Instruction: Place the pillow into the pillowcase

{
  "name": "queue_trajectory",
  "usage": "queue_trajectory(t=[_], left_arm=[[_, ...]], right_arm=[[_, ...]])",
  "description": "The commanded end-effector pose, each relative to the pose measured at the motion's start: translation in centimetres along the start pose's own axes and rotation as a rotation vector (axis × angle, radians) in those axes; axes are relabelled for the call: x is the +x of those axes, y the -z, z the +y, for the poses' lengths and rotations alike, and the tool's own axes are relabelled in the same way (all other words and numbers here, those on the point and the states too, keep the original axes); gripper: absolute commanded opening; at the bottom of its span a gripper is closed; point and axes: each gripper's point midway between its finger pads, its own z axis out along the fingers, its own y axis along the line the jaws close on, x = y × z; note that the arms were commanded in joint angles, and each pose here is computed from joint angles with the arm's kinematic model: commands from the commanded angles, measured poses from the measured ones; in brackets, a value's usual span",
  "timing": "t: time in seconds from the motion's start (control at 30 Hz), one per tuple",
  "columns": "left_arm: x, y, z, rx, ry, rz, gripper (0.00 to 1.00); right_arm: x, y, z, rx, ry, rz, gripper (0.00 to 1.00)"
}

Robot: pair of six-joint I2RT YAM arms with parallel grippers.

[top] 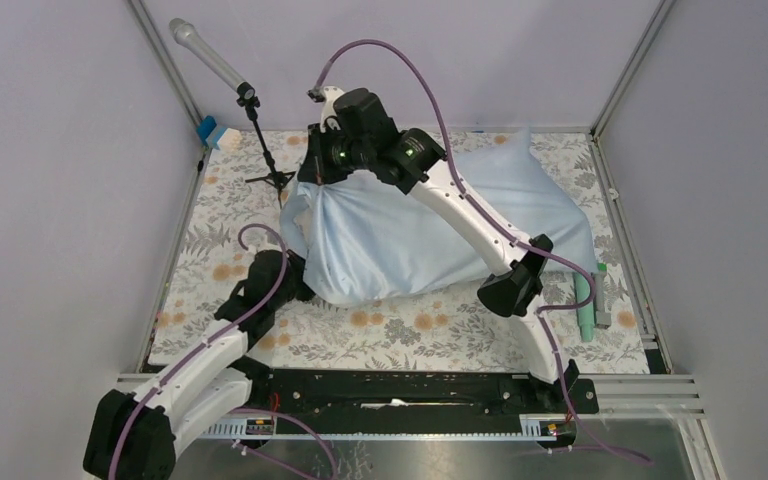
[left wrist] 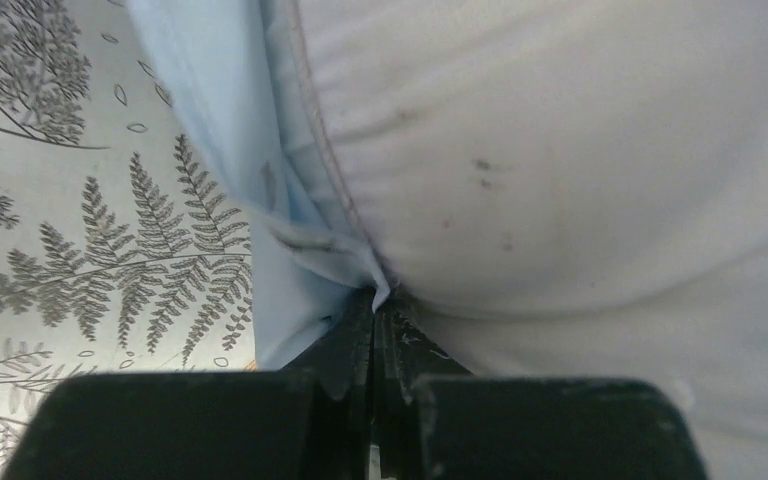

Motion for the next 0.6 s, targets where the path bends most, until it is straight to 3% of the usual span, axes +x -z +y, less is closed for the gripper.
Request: queue_trajectory(t=[0.0, 0.17, 0.23, 0.37, 0.4, 0.57], left_arm=[[1.5, -0.9, -2.3, 0.093, 0.032, -0.032, 0.0], [5.1, -1.7, -1.2, 0.062, 0.025, 0.029, 0.0], [4.9, -1.4, -0.4, 0.032, 0.023, 0.016, 0.06], [3.7, 0.6, 0.9, -0.02, 0.021, -0.034, 0.38], [3.4, 1.2, 1.0, -0.026, 0.021, -0.048, 0.42], [2.2, 3.9, 1.6, -0.027, 0.057, -0.1, 0.5]], right_arm=[[-3.3, 3.4, 5.3, -0.166, 0.109, -0.121, 0.0], [0.7, 2.8, 3.5, -0.068, 0.148, -0.019, 0.0], [1.4, 3.8, 2.0, 0.002, 0.167, -0.013, 0.19], [0.9, 7.4, 1.6, 0.038, 0.188, -0.092, 0.6], [0.6, 8.4, 1.7, 0.044, 0.192, -0.114, 0.68], [-0.6, 13.0, -1.2, 0.231, 0.213, -0.224, 0.88]])
